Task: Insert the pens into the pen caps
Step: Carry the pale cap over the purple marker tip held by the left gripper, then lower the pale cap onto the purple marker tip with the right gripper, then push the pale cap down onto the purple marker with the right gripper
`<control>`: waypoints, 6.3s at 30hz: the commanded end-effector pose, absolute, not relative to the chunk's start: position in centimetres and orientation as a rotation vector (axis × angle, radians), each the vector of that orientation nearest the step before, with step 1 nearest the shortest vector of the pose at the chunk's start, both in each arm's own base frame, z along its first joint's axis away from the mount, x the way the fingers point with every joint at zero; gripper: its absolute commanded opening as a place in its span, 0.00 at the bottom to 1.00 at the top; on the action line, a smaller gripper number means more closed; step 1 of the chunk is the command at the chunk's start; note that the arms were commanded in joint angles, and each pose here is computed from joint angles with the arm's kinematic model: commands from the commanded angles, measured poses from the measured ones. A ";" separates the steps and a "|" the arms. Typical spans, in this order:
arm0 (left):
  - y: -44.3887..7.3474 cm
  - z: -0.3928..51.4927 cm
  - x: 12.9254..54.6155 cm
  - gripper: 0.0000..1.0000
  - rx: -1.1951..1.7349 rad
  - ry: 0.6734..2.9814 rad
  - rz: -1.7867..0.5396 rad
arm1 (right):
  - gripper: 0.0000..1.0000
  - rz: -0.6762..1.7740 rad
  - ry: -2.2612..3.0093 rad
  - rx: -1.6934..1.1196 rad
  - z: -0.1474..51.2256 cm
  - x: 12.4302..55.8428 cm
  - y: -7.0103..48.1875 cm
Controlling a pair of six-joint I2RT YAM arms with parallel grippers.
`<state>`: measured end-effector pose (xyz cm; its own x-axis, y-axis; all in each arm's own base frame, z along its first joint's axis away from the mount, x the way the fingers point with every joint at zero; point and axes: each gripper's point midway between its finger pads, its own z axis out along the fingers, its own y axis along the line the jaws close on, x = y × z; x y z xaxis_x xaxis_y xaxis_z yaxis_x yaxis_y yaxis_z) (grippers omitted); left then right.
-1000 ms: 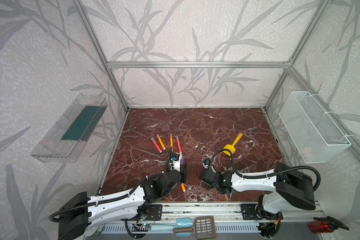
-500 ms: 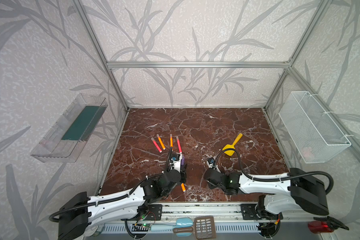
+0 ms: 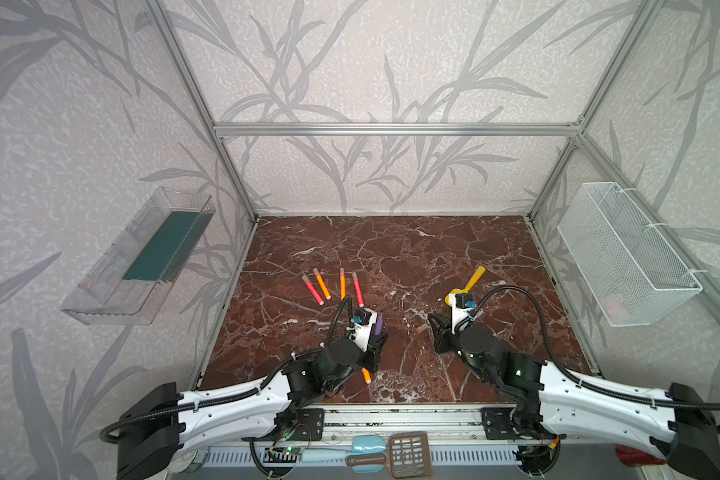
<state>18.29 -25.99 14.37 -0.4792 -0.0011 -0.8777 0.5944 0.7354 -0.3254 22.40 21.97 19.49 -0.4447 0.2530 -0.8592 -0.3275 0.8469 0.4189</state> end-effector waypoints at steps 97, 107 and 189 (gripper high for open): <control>-35.2 17.4 18.3 0.00 0.507 1.880 -1.062 | 0.00 1.280 1.880 -0.142 19.5 21.0 27.6; -34.8 19.1 18.6 0.00 0.442 1.846 -1.149 | 0.00 1.288 1.842 -0.123 19.7 20.6 27.1; -35.0 16.9 17.6 0.00 0.618 1.855 -1.129 | 0.54 1.159 1.636 -0.143 24.4 19.2 23.2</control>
